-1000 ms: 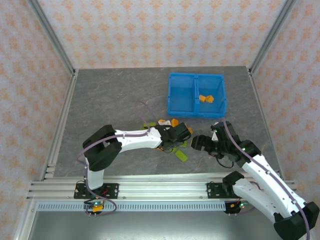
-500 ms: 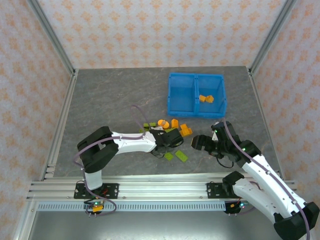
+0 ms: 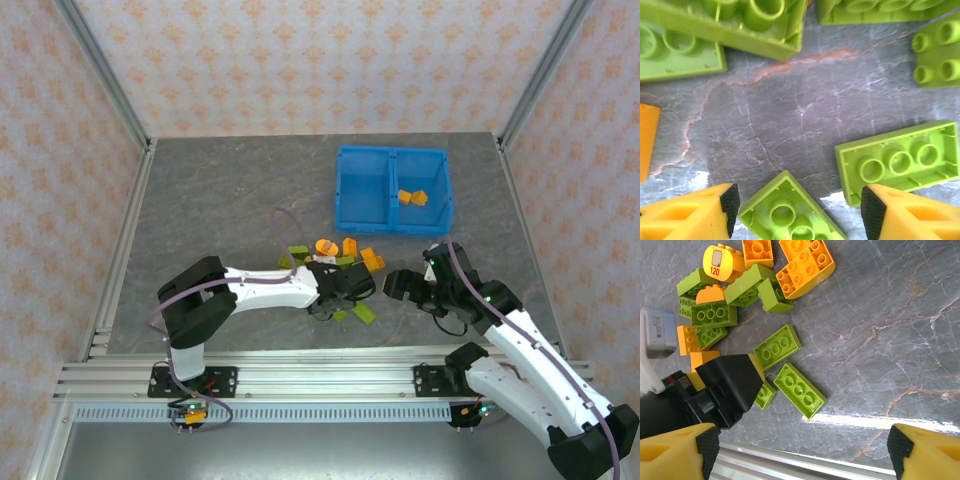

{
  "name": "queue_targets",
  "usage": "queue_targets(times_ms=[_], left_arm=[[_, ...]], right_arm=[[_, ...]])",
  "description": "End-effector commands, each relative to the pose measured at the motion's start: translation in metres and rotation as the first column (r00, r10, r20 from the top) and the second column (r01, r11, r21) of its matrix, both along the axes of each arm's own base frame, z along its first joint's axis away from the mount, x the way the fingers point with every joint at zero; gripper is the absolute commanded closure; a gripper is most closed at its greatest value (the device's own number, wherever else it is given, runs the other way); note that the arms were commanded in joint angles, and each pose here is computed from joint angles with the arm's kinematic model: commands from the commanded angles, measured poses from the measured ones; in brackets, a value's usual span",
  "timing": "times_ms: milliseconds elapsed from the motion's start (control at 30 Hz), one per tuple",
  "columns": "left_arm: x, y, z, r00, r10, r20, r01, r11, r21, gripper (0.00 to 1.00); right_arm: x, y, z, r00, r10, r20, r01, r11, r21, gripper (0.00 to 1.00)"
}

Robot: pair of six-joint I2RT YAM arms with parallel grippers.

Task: Sort the legos into containers by color

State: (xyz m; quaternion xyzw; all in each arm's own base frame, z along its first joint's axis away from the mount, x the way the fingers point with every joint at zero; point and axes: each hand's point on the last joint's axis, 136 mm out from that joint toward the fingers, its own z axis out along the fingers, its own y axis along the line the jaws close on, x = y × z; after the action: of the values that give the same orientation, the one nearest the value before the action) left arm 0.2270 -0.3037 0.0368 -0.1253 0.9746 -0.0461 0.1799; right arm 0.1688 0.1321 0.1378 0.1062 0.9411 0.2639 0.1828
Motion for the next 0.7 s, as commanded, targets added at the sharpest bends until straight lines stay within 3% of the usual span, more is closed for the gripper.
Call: queue_targets(times_ms=[0,167,267,567,667], left_arm=[[0.018,0.014,0.010,0.995,-0.051,0.087,0.038,0.989,0.142,0.34],[0.031,-0.003,0.013,0.985,-0.117,0.127,0.099,0.985,0.142,0.41],[0.032,-0.003,-0.006,0.987,-0.137,0.080,0.119,0.974,0.192,0.47],[0.020,-0.004,-0.031,0.992,-0.130,0.001,0.127,0.977,0.173,0.72],[0.018,-0.001,-0.033,0.993,-0.121,-0.009,0.121,0.977,0.176,0.74]], right_arm=[[0.005,-0.003,0.004,0.999,-0.018,0.032,0.018,1.000,-0.011,0.11],[0.003,-0.005,0.000,0.999,-0.023,0.022,0.024,0.999,-0.023,0.11],[0.003,-0.005,-0.001,0.999,-0.028,0.019,0.029,0.999,-0.021,0.11],[0.004,-0.005,0.000,0.999,-0.034,0.024,0.034,0.999,-0.018,0.11],[0.006,-0.005,0.003,0.999,-0.037,0.029,0.037,0.999,-0.014,0.11]])
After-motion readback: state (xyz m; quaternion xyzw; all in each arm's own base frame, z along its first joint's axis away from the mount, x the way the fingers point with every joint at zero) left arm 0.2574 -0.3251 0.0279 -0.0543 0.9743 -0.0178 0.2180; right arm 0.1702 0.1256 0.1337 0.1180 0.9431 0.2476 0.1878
